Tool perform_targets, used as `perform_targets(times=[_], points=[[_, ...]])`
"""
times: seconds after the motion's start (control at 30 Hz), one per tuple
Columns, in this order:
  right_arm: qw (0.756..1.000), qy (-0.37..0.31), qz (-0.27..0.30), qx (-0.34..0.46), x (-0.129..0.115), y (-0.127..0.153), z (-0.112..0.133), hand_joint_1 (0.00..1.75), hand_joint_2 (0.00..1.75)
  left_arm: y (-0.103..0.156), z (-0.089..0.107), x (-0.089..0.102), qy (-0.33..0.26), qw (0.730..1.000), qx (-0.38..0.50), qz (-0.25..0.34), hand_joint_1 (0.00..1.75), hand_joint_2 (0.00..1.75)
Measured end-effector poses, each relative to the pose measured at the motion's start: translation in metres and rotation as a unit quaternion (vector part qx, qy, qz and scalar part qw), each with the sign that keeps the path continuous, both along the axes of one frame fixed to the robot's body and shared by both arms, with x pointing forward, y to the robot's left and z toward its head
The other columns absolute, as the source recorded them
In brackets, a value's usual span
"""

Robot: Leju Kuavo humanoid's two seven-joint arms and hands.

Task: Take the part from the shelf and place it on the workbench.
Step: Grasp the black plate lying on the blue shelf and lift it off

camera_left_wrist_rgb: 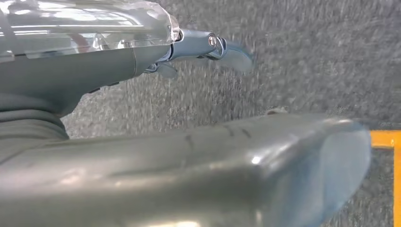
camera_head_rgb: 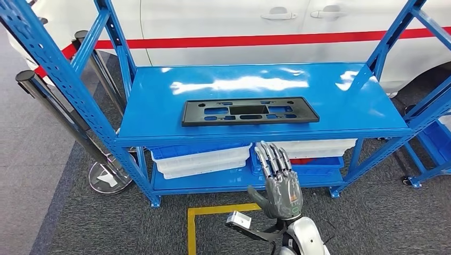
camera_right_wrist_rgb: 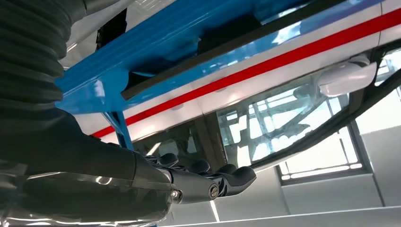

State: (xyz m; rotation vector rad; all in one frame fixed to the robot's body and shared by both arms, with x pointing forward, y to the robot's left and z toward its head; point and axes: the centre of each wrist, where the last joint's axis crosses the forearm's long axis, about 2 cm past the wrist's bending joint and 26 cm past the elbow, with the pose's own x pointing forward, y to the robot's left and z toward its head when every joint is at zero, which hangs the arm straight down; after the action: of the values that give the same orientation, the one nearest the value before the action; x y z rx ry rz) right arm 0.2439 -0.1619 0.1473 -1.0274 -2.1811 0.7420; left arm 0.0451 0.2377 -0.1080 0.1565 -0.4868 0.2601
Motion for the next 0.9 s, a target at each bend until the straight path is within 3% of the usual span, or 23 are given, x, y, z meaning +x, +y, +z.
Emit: perform_targets(times=[0.2,0.3,0.33,0.43,0.9], points=[[1.0,-0.002,-0.005,0.007,0.006,-0.004,0.004,0.01,1.75,-0.001,0.0,0.001,-0.001,1.0,-0.006,-0.001,0.0,0.0],[1.0,0.003,-0.011,0.005,0.009,-0.007,0.002,1.3,1.75,0.001,0.0,-0.001,-0.001,1.0,-0.011,-0.005,0.0,0.0],[1.0,0.005,-0.011,0.004,0.009,-0.008,0.002,1.31,1.75,0.001,0.0,-0.001,-0.001,1.0,-0.011,-0.006,0.0,0.0],[1.0,0.01,-0.014,0.002,0.01,-0.009,0.001,0.07,1.75,0.0,0.0,-0.001,-0.001,1.0,-0.012,-0.007,0.0,0.0],[1.0,0.015,-0.021,-0.004,0.01,-0.013,0.0,0.0,1.75,-0.002,0.0,-0.001,0.009,1.0,-0.012,-0.005,0.0,0.0]])
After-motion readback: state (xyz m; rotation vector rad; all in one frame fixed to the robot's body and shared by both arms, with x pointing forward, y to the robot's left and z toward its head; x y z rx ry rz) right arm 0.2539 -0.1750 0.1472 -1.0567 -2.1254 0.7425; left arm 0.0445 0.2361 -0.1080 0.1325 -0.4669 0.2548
